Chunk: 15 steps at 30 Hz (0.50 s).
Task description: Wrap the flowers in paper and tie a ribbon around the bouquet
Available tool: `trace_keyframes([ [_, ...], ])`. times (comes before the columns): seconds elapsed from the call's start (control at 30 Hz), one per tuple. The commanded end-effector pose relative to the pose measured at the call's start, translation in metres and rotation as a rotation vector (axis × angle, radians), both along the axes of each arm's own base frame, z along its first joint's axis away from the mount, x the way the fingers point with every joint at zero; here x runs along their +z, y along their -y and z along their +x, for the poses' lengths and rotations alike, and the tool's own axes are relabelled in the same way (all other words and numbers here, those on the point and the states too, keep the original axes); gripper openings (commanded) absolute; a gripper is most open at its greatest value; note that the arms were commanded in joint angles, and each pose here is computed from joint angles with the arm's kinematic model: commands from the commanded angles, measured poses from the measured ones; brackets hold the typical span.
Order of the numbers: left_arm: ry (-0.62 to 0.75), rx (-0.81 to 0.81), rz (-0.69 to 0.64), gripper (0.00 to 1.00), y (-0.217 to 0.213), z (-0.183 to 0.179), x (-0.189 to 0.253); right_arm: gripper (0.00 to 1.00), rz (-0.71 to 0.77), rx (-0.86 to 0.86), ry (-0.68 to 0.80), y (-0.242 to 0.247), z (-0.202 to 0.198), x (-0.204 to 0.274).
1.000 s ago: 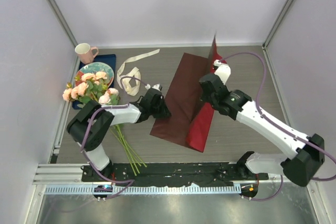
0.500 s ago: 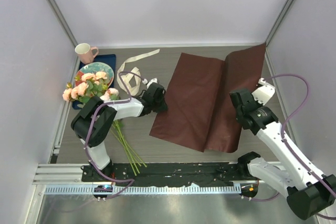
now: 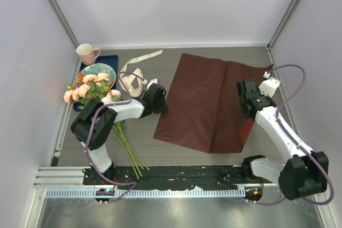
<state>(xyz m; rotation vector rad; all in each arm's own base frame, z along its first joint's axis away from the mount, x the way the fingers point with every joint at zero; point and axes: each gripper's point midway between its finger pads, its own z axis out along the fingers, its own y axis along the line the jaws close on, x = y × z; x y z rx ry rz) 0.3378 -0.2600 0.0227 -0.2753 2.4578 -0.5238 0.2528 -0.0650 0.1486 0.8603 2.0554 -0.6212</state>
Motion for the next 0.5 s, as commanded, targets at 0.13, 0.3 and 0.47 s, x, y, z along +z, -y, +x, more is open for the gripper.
trace_keyframes([
  [0.13, -0.168, 0.016, 0.03, 0.0, -0.03, -0.055, -0.042, 0.0, -0.025, 0.122, 0.097, -0.006, 0.079, 0.02],
  [0.3, -0.191, 0.046, -0.022, 0.0, -0.03, -0.081, -0.051, 0.0, 0.003, 0.248, 0.114, -0.007, 0.12, 0.02],
  [0.47, -0.218, 0.001, -0.076, 0.0, -0.007, -0.101, -0.052, 0.27, -0.053, 0.221, 0.077, 0.014, 0.143, 0.022],
])
